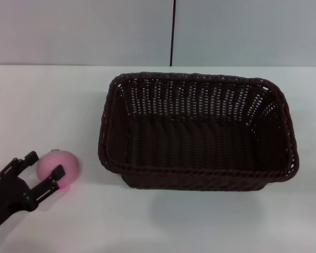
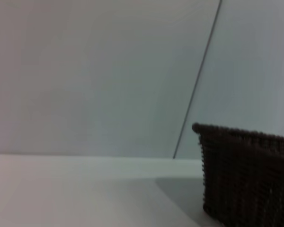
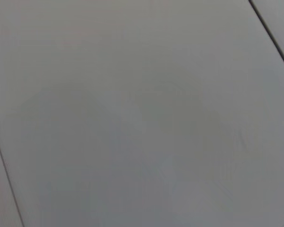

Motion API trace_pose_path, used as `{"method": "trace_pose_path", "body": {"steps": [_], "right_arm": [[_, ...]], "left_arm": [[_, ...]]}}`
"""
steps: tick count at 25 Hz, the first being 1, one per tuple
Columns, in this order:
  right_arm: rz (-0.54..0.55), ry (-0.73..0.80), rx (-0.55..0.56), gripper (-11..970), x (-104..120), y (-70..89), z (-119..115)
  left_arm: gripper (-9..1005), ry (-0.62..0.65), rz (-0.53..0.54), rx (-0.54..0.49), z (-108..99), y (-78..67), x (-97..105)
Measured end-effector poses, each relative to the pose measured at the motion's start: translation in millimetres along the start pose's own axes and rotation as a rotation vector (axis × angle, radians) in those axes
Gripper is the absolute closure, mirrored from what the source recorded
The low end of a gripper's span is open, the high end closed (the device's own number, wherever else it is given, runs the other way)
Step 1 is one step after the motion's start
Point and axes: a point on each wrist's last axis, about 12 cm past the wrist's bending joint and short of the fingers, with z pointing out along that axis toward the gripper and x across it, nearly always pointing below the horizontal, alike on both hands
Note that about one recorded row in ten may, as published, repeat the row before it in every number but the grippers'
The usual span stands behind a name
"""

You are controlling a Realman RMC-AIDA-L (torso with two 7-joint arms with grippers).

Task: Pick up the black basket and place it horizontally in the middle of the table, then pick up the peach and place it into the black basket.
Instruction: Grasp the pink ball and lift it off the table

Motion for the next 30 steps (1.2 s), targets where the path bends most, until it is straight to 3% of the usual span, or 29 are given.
{"method": "trace_pose_path", "body": {"steps": [11,16,20,22,28,30], "right_arm": [[0.003,0.037,-0.057,565,6.5,8.9,11.5],[0.003,0.041,-0.05,565,7.1,8.2,13.0],[0.003,0.041,-0.052,565,7.1,8.4,14.7],[0.004,0.041,-0.051,565,7.2,8.5,14.6],[0.005,0.043,-0.051,565,7.8,8.7,14.0],[0.009,0.046,-0.051,565,8.8,9.2,13.5]], "left_arm": [[226,0.005,0.014,0.04,10.1,-0.7,-3.4],[409,0.02,0.032,0.093,17.0,-2.5,-6.0],[617,0.024,0.037,0.116,21.1,-3.0,-7.9],[647,0.018,0.035,0.116,21.1,-3.0,-8.6],[722,-0.179,-0.022,0.006,11.1,5.3,-26.3],[745,-0.261,-0.034,0.017,13.4,5.6,-36.9]]}}
